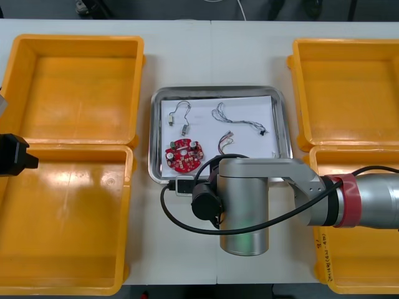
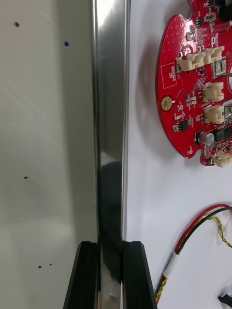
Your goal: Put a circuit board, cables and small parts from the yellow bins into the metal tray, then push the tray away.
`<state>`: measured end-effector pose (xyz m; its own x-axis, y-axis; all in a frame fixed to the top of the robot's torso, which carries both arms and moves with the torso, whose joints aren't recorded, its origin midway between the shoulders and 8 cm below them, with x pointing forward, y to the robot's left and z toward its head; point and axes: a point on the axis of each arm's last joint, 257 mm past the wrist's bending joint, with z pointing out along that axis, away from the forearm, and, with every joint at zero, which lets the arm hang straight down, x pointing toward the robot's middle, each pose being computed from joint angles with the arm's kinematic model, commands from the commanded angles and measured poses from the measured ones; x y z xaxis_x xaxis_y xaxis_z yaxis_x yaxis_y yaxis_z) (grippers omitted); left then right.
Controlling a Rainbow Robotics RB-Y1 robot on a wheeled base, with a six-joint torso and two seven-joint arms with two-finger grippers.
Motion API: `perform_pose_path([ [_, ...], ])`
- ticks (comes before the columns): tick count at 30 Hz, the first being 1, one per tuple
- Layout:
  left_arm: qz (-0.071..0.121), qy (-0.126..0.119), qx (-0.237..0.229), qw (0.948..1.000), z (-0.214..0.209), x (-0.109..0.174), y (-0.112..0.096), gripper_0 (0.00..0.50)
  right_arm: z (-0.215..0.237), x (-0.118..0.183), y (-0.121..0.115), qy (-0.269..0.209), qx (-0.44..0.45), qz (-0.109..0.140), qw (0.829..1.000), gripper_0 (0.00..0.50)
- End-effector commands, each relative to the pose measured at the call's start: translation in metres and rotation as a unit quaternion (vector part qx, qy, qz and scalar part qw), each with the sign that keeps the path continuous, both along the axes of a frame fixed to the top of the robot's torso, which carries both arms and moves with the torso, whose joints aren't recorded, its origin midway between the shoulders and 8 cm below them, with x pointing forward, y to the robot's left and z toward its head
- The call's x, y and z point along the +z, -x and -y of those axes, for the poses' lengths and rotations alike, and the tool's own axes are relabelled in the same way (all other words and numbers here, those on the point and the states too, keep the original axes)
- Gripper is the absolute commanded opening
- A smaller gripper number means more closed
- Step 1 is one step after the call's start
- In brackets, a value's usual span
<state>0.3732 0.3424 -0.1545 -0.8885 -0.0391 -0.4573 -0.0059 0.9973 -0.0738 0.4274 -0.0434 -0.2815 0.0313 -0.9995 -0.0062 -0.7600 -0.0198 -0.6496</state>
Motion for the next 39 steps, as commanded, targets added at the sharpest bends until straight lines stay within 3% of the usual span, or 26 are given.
perform_pose_path([
  [1, 0.000, -0.052, -0.058, 0.9969, -0.006, 0.002, 0.007, 0.500, -0.016, 0.024, -0.020, -0.013, 0.009, 0.024, 1.000, 0.000],
  [23, 0.000, -0.052, -0.058, 0.9969, -0.006, 0.002, 0.007, 0.500, -0.017, 0.047, -0.065, -0.016, 0.003, 0.060, 0.998, 0.000],
  [29, 0.000, -0.052, -0.058, 0.9969, -0.006, 0.002, 0.007, 0.500, -0.018, 0.052, -0.075, -0.024, -0.003, 0.054, 0.998, 0.000],
  [39, 0.000, -0.052, -0.058, 0.9969, -0.006, 0.002, 0.007, 0.500, -0.021, 0.064, -0.098, -0.027, -0.003, 0.071, 0.997, 0.000],
])
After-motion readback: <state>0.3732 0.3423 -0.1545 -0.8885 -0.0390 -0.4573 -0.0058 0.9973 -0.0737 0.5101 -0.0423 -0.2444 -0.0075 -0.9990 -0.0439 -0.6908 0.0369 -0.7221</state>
